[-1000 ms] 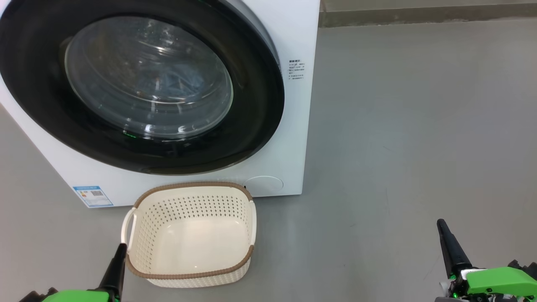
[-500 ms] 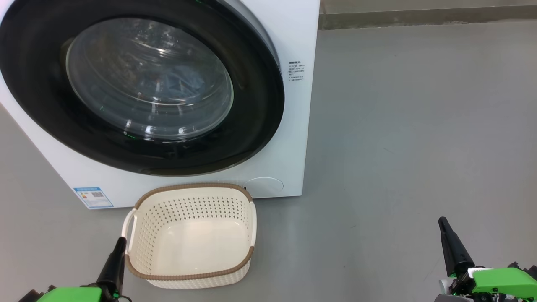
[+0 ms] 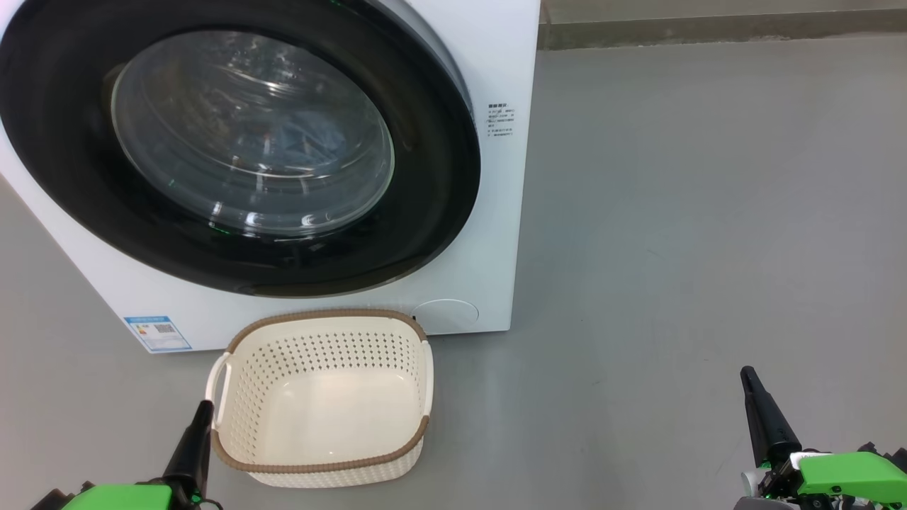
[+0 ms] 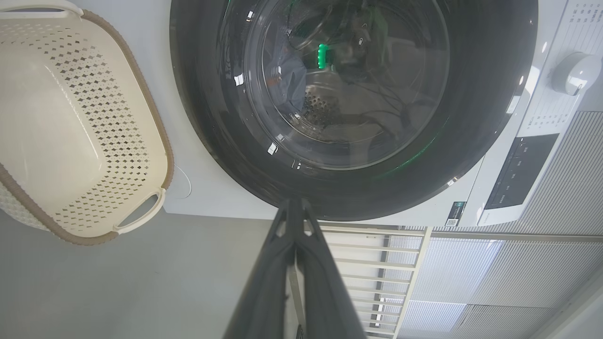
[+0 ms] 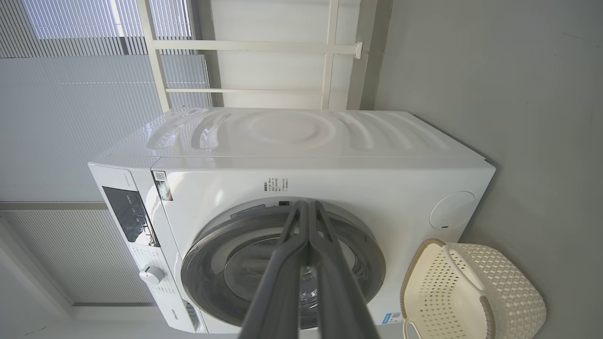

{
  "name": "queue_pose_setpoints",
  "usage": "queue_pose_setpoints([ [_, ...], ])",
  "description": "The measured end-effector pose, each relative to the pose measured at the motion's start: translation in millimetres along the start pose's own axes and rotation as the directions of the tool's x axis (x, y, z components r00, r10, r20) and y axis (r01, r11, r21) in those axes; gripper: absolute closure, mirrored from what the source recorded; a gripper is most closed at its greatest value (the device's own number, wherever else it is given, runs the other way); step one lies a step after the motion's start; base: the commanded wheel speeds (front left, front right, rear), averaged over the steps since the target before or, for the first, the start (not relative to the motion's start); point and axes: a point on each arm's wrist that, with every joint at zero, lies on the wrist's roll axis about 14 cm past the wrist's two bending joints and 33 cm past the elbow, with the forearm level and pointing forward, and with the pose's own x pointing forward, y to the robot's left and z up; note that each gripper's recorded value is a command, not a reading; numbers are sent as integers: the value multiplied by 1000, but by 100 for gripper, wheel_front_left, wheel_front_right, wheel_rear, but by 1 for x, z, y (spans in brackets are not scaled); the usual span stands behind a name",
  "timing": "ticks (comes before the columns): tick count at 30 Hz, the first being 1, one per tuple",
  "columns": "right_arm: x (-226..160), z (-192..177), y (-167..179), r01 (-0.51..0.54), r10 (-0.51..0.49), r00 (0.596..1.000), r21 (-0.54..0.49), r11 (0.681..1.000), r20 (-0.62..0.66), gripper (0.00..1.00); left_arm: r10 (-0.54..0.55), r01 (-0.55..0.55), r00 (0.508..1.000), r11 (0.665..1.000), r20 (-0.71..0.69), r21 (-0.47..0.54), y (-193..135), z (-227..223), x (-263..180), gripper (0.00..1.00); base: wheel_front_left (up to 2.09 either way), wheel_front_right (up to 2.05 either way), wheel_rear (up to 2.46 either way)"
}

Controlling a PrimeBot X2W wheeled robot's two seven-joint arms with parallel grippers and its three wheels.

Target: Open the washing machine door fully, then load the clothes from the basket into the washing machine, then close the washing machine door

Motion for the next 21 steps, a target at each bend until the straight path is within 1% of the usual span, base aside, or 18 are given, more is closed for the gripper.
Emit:
queue_pose_setpoints([
  [21, 0, 0, 0, 0, 0, 1000, 0, 1000, 0, 100, 0, 0, 1000, 1000, 0, 0, 0, 0, 0, 100, 0, 0, 0],
])
